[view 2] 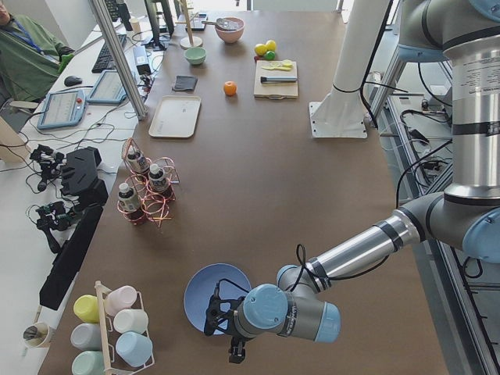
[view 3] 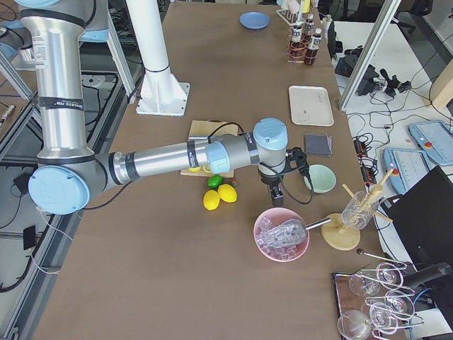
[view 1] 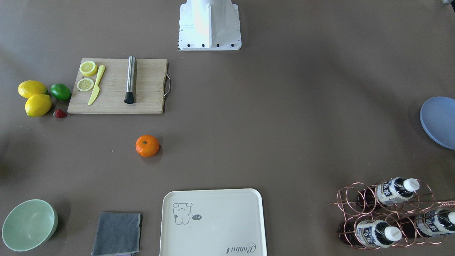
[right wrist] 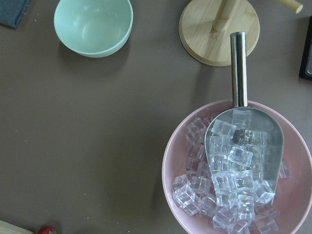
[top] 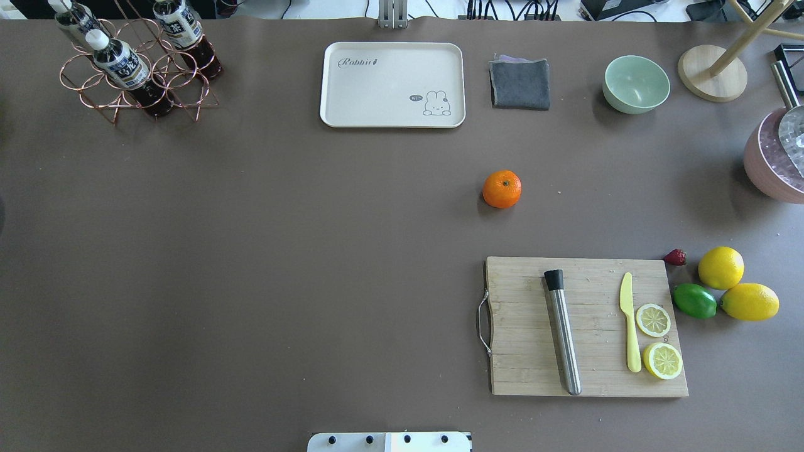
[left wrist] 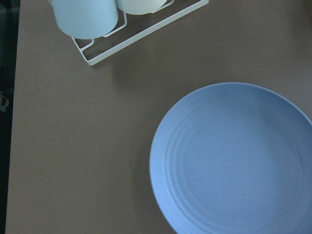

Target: Pick orange to plate

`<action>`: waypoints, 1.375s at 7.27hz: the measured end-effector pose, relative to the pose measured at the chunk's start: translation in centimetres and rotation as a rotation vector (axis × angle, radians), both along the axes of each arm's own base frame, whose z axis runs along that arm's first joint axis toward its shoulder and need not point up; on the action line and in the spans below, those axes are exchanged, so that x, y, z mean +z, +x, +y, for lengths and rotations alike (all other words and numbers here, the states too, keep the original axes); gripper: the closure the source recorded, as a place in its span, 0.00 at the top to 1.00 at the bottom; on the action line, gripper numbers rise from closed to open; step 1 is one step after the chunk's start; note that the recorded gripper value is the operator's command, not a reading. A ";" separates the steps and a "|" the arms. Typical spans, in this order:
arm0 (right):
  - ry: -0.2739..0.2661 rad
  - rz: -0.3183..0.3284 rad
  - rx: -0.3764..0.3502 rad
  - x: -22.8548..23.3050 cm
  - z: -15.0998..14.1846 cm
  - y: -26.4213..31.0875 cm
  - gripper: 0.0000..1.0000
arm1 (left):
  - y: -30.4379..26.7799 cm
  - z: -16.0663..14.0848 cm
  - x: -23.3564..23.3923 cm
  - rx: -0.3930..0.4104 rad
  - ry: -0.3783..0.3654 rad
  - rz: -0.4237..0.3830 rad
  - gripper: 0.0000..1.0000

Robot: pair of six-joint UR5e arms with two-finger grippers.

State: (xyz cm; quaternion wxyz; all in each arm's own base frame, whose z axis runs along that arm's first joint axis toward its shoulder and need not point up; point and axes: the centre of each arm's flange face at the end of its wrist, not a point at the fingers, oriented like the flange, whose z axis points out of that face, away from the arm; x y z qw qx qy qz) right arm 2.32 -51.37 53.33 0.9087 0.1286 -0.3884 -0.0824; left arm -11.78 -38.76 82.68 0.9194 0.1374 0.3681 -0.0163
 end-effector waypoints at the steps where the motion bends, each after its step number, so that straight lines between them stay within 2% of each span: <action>1: -0.021 0.005 0.022 -0.5 -0.5 -0.8 1.00 | 0.0 -0.5 0.6 0.001 -0.009 0.002 0.98; 4: -0.080 0.017 0.073 -1.8 -2.0 -3.6 1.00 | 1.6 -5.4 0.6 0.014 -0.038 0.013 0.98; 6: -0.087 0.014 0.082 -2.2 -2.3 -3.9 1.00 | 4.0 -7.6 -0.1 0.013 -0.077 0.033 0.98; 10: -0.080 0.009 0.077 -2.7 -2.6 -4.4 1.00 | 5.0 -7.0 1.8 0.010 -0.134 0.038 0.98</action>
